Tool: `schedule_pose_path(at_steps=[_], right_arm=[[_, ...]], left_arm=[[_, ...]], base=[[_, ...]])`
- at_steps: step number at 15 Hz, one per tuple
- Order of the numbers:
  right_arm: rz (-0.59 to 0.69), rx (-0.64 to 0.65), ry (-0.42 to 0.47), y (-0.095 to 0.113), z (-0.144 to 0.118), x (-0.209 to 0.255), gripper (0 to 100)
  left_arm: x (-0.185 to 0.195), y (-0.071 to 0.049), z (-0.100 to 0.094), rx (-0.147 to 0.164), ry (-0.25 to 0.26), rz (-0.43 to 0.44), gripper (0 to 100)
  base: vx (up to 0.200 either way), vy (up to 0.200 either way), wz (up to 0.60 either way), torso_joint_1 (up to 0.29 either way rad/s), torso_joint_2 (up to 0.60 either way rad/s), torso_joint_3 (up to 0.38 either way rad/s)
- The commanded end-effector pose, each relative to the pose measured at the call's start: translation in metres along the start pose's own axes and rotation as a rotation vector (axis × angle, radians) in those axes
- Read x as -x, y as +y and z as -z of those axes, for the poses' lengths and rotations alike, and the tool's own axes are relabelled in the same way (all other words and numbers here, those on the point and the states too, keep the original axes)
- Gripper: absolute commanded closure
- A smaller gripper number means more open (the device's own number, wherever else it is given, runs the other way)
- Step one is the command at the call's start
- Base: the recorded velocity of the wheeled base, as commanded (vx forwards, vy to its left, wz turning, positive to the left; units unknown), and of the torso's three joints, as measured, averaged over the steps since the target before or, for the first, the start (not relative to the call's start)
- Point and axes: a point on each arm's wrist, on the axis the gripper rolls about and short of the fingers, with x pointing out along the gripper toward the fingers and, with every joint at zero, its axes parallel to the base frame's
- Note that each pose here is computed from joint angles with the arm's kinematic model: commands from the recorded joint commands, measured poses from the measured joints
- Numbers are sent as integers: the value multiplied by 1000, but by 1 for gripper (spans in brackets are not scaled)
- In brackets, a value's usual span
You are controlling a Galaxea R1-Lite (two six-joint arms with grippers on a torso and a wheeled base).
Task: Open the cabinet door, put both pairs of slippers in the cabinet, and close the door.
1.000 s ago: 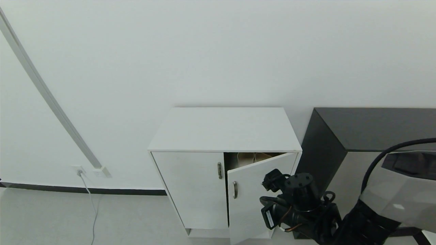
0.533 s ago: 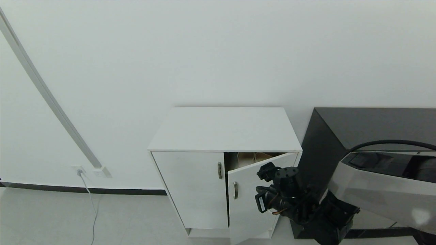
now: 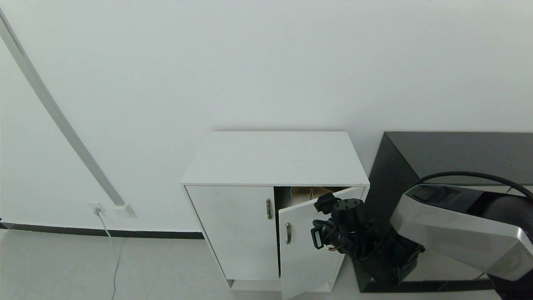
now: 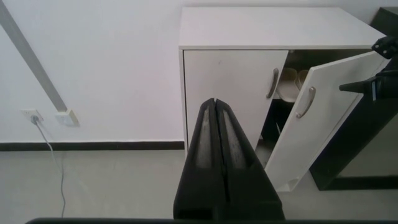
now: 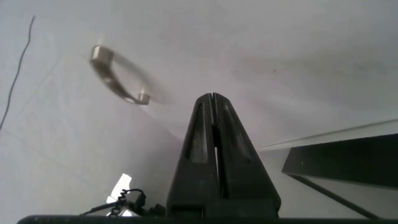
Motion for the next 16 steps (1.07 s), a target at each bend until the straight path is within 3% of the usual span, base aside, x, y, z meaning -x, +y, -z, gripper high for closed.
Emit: schedule_pose_path(at_steps=[1,16], right_arm=[[9,-3,3,-3,4,-8,100],[76,-30,0,-31,-6,-57,100]], left_arm=[[0,0,0,0,1,0,100],[0,0,0,0,1,0,100]], base=[[0,0,0,0,0,0],[0,0,0,0,0,0]])
